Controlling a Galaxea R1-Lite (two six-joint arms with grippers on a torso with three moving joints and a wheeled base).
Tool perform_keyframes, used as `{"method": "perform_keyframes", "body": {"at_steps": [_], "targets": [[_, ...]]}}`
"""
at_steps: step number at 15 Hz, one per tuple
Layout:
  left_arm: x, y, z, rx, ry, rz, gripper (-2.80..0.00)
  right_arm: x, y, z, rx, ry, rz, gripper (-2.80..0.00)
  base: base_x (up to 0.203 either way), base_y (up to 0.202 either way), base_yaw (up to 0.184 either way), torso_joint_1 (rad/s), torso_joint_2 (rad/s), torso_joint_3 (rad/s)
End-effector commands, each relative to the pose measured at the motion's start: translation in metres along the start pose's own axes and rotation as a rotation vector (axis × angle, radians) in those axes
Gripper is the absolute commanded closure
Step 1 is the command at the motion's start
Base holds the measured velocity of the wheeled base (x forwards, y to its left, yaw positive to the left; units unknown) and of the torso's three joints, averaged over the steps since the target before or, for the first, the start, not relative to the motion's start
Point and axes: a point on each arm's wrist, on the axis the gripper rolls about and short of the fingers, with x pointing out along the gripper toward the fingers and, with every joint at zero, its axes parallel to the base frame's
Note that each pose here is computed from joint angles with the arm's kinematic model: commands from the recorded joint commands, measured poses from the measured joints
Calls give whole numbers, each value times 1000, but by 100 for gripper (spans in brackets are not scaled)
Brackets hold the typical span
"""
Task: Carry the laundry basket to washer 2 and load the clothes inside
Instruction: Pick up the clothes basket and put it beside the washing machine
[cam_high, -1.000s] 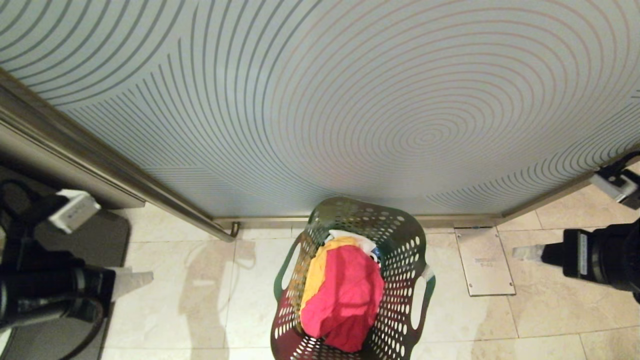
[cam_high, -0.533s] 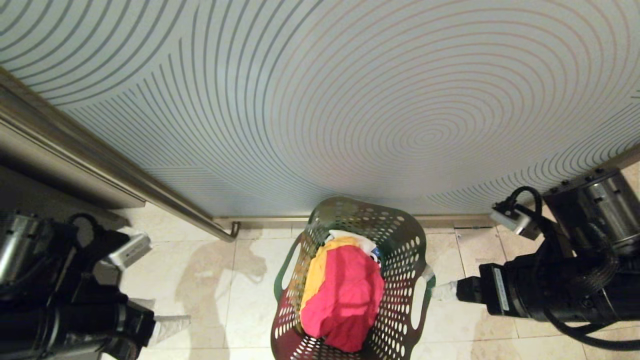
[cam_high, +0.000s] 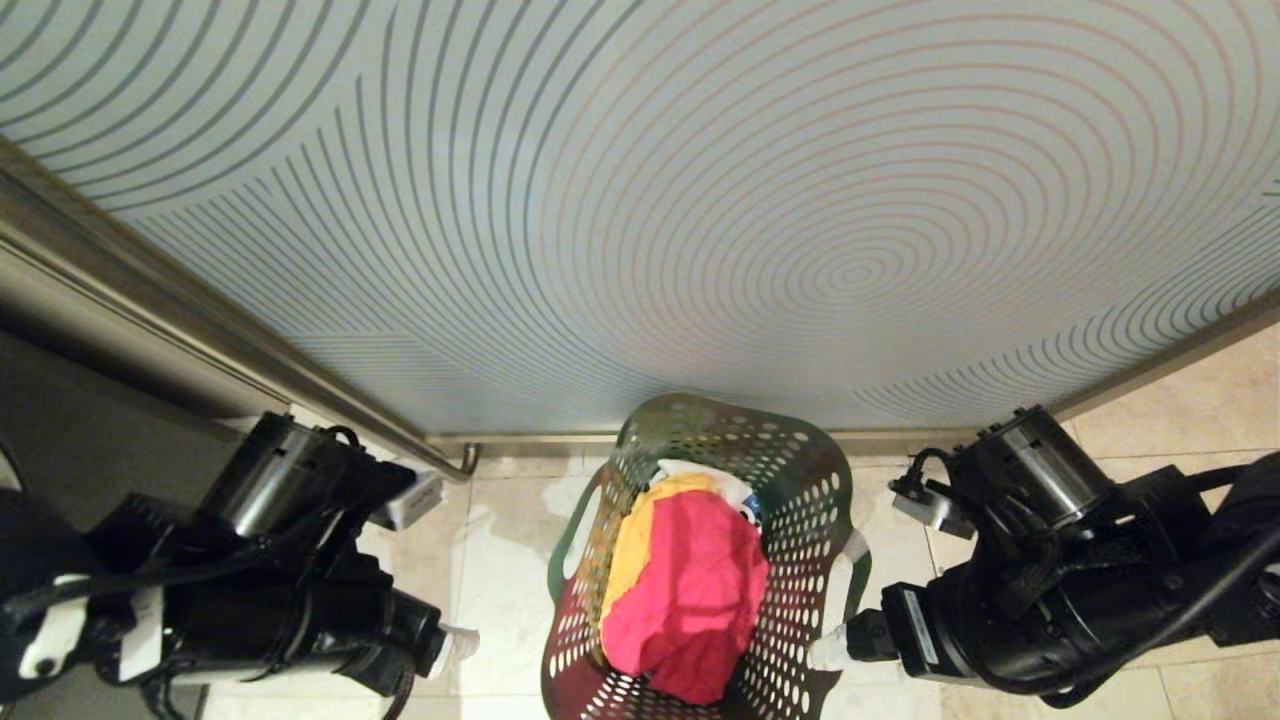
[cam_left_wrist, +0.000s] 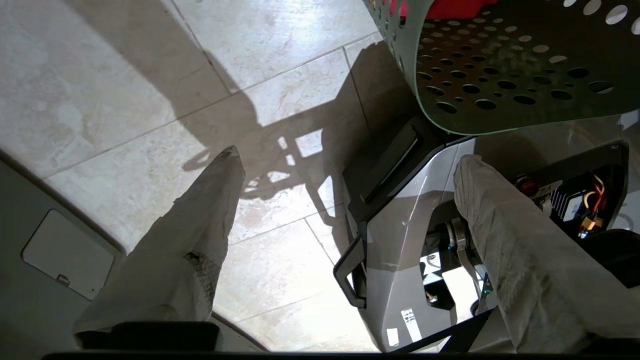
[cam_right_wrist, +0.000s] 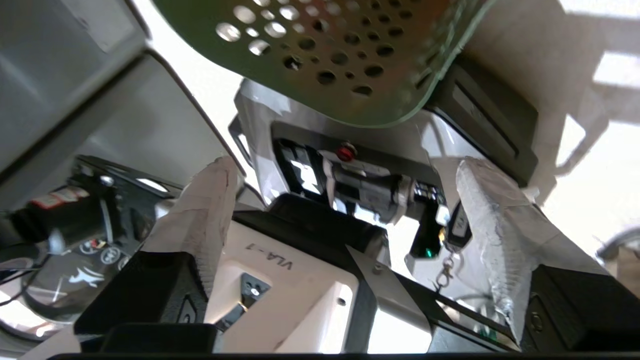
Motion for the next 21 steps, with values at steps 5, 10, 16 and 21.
{"method": "perform_keyframes", "body": {"at_steps": [5,10,16,21], "targets": [[42,-21,9,-5,-6,5,-280,15,-18,-11,53,102,-83,-280,0,0,0,0,0,0],[70,-41,13,-43,-61,52,-280,26,-42,-11,30,77,-297,-280,0,0,0,0,0,0],[72,-43,24,-47,-106,48,-280,26,-61,1,96,44,-365,-280,0,0,0,0,0,0],[72,-51,31,-10,-151,70,-280,19,-69,9,138,4,-368,-280,0,0,0,0,0,0]]}}
